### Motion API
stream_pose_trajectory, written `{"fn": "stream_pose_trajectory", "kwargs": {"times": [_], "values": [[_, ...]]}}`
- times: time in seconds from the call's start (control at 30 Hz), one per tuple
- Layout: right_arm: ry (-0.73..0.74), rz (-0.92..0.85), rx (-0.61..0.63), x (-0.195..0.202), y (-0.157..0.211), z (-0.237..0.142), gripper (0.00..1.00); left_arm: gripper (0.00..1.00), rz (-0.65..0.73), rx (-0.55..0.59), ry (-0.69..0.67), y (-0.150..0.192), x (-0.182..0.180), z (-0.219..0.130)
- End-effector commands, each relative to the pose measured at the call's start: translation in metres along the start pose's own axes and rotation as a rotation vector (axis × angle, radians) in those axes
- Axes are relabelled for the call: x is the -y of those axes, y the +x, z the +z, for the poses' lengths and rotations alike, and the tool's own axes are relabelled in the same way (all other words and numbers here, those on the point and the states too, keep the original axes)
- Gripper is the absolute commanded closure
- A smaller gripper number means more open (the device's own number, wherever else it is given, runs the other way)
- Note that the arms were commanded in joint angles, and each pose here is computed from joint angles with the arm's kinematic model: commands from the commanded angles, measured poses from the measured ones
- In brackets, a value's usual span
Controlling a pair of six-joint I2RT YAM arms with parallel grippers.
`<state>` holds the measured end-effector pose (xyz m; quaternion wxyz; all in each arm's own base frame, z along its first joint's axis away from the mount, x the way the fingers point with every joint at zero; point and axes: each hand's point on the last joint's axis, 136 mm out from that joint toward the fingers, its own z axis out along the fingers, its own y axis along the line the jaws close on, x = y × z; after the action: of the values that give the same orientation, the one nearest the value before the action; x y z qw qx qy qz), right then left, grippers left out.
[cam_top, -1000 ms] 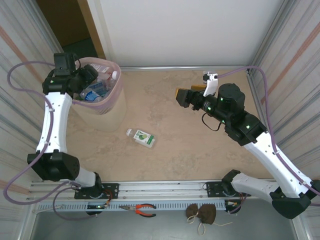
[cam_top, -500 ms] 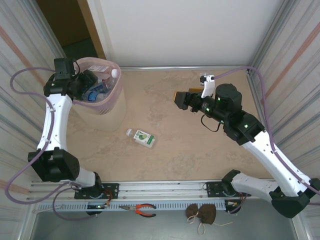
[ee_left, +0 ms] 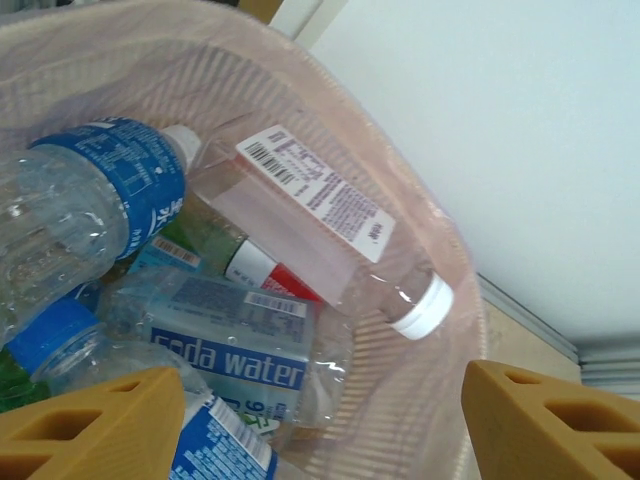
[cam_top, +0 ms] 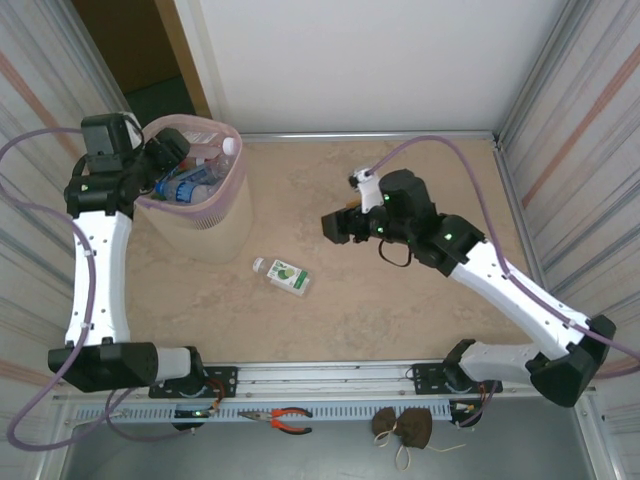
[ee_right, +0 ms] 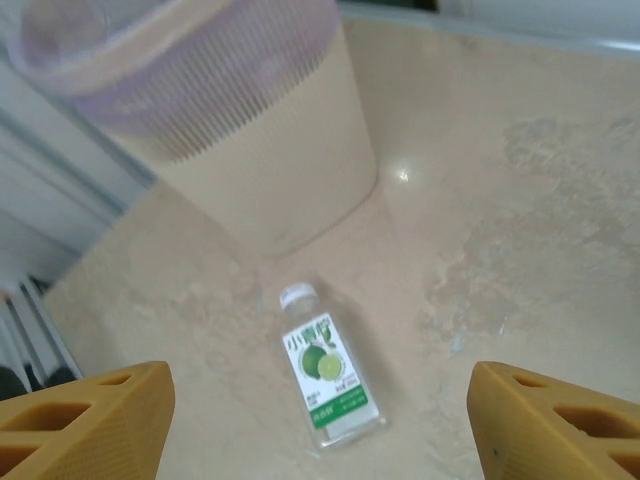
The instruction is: Put the plastic bottles in the bin
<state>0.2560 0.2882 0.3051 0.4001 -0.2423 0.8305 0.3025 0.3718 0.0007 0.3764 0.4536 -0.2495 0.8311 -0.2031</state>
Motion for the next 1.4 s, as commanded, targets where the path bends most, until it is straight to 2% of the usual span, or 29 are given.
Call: {"fn": "stream_pose_trajectory", "kwargs": {"times": [0.0, 0.17, 0.37, 0.67, 0.9, 1.1, 1.27, 1.33, 1.37], "values": [[0.031, -0.193, -0.097, -0.005, 0.021, 0.015, 0.25, 0.25, 0.049, 0.025, 0.084, -0.002, 0.018, -0.017], [0.033, -0.384, -0.265, -0.011, 0.065, 0.051, 0.25, 0.25, 0.070, 0.024, 0.123, 0.003, 0.023, -0.027], [0.001, -0.479, -0.431, -0.011, 0.115, 0.094, 0.25, 0.26, 0.050, 0.033, 0.140, 0.006, 0.025, -0.037], [0.011, -0.506, -0.541, 0.005, 0.163, 0.153, 0.24, 0.27, 0.041, 0.018, 0.140, 0.011, 0.024, -0.039], [-0.003, -0.527, -0.602, 0.016, 0.197, 0.184, 0.25, 0.27, 0.036, 0.006, 0.150, 0.015, 0.024, -0.038], [-0.011, -0.533, -0.638, 0.021, 0.215, 0.195, 0.33, 0.27, 0.035, 0.007, 0.147, 0.016, 0.023, -0.039], [-0.029, -0.538, -0.631, 0.017, 0.216, 0.195, 0.40, 0.27, 0.036, 0.011, 0.145, 0.015, 0.023, -0.040], [-0.035, -0.540, -0.633, 0.017, 0.217, 0.195, 0.49, 0.27, 0.038, 0.011, 0.146, 0.015, 0.023, -0.041], [-0.034, -0.540, -0.632, 0.017, 0.217, 0.194, 0.50, 0.27, 0.040, 0.012, 0.145, 0.014, 0.023, -0.041]]}}
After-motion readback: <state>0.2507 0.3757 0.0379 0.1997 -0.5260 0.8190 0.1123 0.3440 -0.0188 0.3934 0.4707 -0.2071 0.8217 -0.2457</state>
